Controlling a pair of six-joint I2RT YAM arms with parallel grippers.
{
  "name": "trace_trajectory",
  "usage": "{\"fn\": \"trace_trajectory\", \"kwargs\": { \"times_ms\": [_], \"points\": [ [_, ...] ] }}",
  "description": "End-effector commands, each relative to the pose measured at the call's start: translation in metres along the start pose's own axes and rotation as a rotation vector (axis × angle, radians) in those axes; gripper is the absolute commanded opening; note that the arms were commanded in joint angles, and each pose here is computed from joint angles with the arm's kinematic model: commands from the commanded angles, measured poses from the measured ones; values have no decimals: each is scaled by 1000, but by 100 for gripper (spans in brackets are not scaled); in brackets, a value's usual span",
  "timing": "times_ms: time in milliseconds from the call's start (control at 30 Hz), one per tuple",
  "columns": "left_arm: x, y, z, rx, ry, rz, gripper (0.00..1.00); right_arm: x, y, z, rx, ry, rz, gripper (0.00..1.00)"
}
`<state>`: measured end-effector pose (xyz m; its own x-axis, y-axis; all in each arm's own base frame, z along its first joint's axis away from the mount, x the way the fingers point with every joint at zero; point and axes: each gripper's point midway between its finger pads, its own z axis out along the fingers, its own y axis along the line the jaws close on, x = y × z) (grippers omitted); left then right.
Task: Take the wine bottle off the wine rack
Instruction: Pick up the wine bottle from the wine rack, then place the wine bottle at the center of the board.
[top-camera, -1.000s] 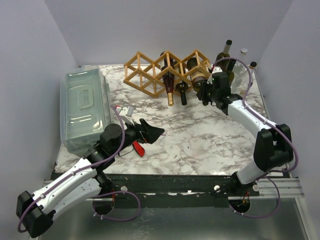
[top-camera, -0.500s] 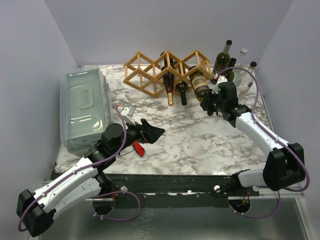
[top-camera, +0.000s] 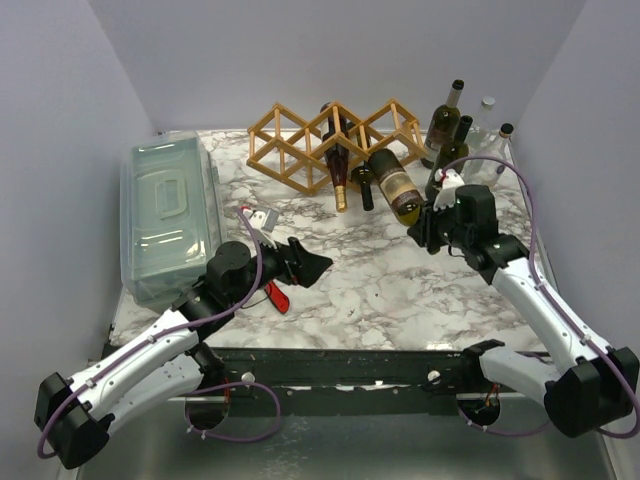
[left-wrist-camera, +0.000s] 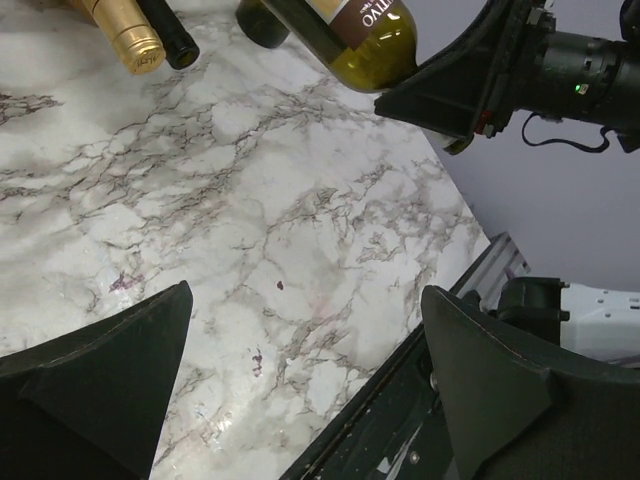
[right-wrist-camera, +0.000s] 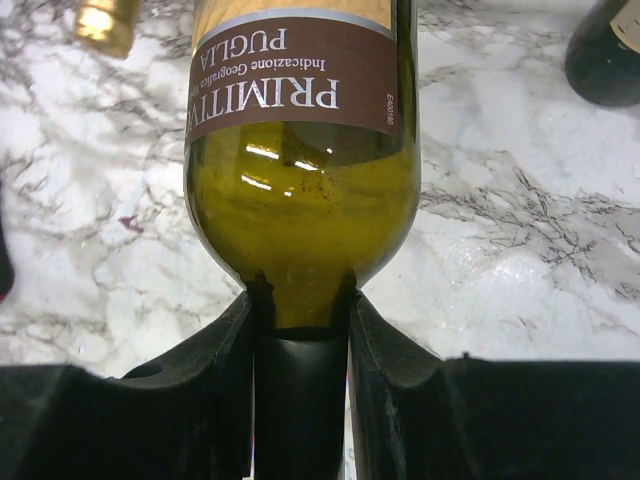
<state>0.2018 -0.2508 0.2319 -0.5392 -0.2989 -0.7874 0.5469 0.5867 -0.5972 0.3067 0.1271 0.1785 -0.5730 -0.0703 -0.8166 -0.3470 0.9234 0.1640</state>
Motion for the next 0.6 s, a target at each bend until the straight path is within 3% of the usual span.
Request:
{"fn": "trace_trajectory", "kwargs": {
  "times_ms": [0,333,567],
  "points": [
    [-10,-17,-1,87,13,148,99,-21,23,-26,-122,-86,-119,0],
    [3,-36,-8,260,72,382,98,8,40,-59,-252,-17,-283,0],
    [9,-37,-15,302,51,509,98,19,58,-73,-381,6,-360,0]
  ]
}}
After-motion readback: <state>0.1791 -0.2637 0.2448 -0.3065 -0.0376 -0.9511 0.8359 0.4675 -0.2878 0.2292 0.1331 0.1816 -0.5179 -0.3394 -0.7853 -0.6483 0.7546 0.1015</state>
